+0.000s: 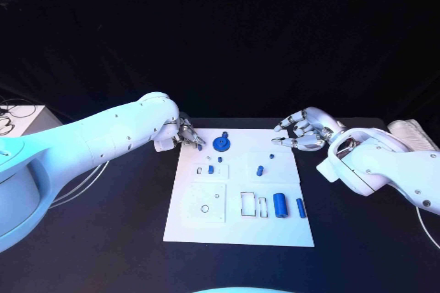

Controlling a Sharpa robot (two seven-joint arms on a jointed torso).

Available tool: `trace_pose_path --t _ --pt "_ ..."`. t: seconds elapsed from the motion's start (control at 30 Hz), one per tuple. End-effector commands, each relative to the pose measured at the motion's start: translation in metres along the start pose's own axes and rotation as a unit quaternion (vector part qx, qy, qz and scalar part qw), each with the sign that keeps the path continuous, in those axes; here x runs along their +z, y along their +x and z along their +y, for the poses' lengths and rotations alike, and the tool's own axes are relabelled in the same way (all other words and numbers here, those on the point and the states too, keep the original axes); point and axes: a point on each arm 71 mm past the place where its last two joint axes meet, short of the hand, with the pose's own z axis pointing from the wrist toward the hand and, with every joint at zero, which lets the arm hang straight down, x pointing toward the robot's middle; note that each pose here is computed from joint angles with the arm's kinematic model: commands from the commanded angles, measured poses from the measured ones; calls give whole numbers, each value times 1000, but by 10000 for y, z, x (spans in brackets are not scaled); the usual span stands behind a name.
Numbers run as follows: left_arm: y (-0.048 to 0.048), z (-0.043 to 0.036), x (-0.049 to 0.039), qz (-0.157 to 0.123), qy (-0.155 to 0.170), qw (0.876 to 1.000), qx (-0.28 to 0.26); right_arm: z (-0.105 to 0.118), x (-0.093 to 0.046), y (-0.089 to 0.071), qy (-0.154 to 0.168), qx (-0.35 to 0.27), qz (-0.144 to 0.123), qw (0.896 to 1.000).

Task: Assemble the parts on the task board

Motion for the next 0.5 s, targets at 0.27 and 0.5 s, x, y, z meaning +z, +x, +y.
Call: trace_pose_path --t 0.27,0.5 --pt "17 -31 1 7 11 1000 -3 15 1 9 -7 -2 5 1000" --pt "21 -31 2 10 15 1000 -5 16 2 10 -7 -2 5 1000"
